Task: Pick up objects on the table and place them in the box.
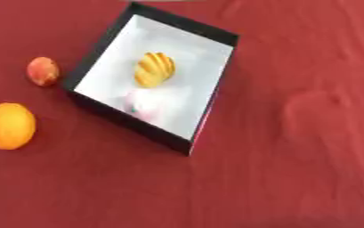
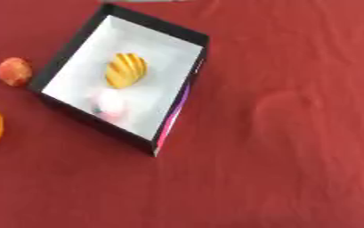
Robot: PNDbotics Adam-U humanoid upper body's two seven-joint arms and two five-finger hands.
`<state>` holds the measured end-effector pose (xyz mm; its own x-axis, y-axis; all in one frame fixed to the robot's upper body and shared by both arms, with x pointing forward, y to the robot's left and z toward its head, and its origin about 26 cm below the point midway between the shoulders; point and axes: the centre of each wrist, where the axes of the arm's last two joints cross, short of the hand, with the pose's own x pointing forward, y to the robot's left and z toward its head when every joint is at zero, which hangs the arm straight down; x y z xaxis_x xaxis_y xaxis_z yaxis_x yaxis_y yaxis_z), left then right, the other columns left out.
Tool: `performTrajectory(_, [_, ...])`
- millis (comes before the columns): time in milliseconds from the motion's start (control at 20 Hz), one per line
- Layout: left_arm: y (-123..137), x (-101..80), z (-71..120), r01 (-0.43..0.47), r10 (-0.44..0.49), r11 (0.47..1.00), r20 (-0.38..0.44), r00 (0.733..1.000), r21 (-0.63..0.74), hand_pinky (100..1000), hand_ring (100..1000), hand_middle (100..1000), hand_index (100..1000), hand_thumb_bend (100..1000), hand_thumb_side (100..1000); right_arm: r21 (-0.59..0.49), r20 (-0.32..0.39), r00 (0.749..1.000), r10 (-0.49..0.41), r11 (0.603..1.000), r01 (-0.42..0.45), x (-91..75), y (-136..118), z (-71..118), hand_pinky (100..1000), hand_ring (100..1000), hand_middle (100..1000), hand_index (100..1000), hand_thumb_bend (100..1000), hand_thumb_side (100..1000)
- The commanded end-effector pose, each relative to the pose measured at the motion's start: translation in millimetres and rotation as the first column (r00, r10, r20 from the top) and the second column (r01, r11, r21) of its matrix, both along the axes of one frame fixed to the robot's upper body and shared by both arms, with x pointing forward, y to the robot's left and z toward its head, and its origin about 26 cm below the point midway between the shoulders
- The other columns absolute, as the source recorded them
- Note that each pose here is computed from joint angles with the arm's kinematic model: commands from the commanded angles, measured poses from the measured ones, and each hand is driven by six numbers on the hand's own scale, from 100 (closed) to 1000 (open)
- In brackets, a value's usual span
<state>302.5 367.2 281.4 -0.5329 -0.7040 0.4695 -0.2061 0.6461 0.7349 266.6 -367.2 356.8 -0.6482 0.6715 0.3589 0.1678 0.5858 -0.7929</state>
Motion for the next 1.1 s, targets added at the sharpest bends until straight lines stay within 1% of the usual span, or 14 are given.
performTrajectory(50, [5, -5.1, 28.1, -0.016, 0.036, 0.97, -0.08, 0.996, 0.241, 846, 824, 820, 898, 111, 649, 0.091, 0.091, 0.996, -0.017, 0.996, 0.009, -9.7, -6, 11.9, 970, 775, 762, 886, 100, 594])
performTrajectory(150, [3, -4.3, 31.0, 0.013, 0.046, 0.941, -0.165, 0.985, 0.339, 858, 838, 832, 902, 183, 639, 0.169, 0.108, 0.994, -0.035, 0.985, 0.016, -11.1, -13, 6.8, 970, 763, 751, 881, 100, 579])
performTrajectory(200, [1, -3.7, 32.1, 0.033, 0.05, 0.924, -0.206, 0.977, 0.38, 860, 844, 835, 902, 280, 592, 0.197, 0.113, 0.993, -0.043, 0.98, 0.02, -11.7, -15, 4.7, 972, 761, 749, 880, 100, 581])
performTrajectory(250, [-1, -3.3, 32.3, 0.061, 0.056, 0.899, -0.251, 0.966, 0.434, 861, 847, 836, 900, 349, 560, 0.221, 0.113, 0.992, -0.053, 0.975, 0.027, -11.9, -17, 2.3, 972, 760, 749, 880, 100, 587])
performTrajectory(300, [-3, -2.6, 32.1, 0.088, 0.065, 0.871, -0.291, 0.954, 0.483, 864, 845, 832, 897, 442, 544, 0.237, 0.111, 0.992, -0.061, 0.971, 0.033, -12.1, -19, 0.3, 973, 759, 748, 880, 100, 592])
performTrajectory(350, [-4, -1.3, 30.8, 0.118, 0.08, 0.839, -0.335, 0.939, 0.531, 863, 839, 826, 895, 505, 524, 0.248, 0.106, 0.992, -0.066, 0.968, 0.038, -12.0, -20, -1.5, 974, 758, 747, 879, 100, 595])
performTrajectory(400, [-5, 0.4, 30.2, 0.142, 0.095, 0.81, -0.366, 0.926, 0.569, 862, 832, 813, 891, 573, 474, 0.255, 0.103, 0.992, -0.069, 0.966, 0.041, -11.9, -21, -2.7, 974, 757, 746, 878, 100, 599])
performTrajectory(500, [-6, 4.8, 26.8, 0.177, 0.128, 0.759, -0.41, 0.903, 0.627, 862, 827, 808, 889, 623, 430, 0.266, 0.099, 0.993, -0.07, 0.963, 0.041, -11.7, -21, -4.1, 974, 756, 744, 877, 100, 600])
performTrajectory(650, [-2, 13.1, 15.5, 0.211, 0.171, 0.718, -0.463, 0.87, 0.663, 853, 813, 785, 876, 624, 306, 0.283, 0.096, 0.993, -0.071, 0.958, 0.041, -11.6, -22, -6.3, 975, 752, 741, 876, 100, 607])
performTrajectory(700, [0, 15.6, 11.3, 0.217, 0.184, 0.714, -0.478, 0.859, 0.666, 848, 809, 781, 870, 615, 261, 0.288, 0.094, 0.993, -0.073, 0.957, 0.043, -11.4, -23, -7.2, 976, 751, 740, 876, 100, 610])
performTrajectory(750, [2, 18.1, 6.8, 0.22, 0.2, 0.711, -0.493, 0.847, 0.667, 838, 801, 779, 869, 595, 177, 0.294, 0.091, 0.993, -0.076, 0.955, 0.047, -11.2, -24, -8.2, 976, 749, 738, 875, 100, 615])
performTrajectory(800, [4, 20.5, 3.0, 0.221, 0.213, 0.71, -0.503, 0.837, 0.668, 838, 801, 779, 869, 595, 177, 0.298, 0.088, 0.993, -0.079, 0.953, 0.05, -10.9, -24, -9.1, 976, 749, 738, 875, 100, 615])
performTrajectory(850, [7, 23.1, -0.8, 0.219, 0.225, 0.713, -0.512, 0.829, 0.667, 833, 788, 771, 870, 565, 100, 0.302, 0.084, 0.993, -0.083, 0.952, 0.054, -10.6, -25, -10.4, 977, 746, 735, 874, 100, 623])
performTrajectory(1100, [9, 41.8, -18.8, 0.214, 0.211, 0.753, -0.537, 0.817, 0.622, 841, 786, 762, 861, 502, 100, 0.316, 0.064, 0.994, -0.087, 0.947, 0.062, -8.9, -27, -15.7, 979, 741, 730, 871, 100, 635])
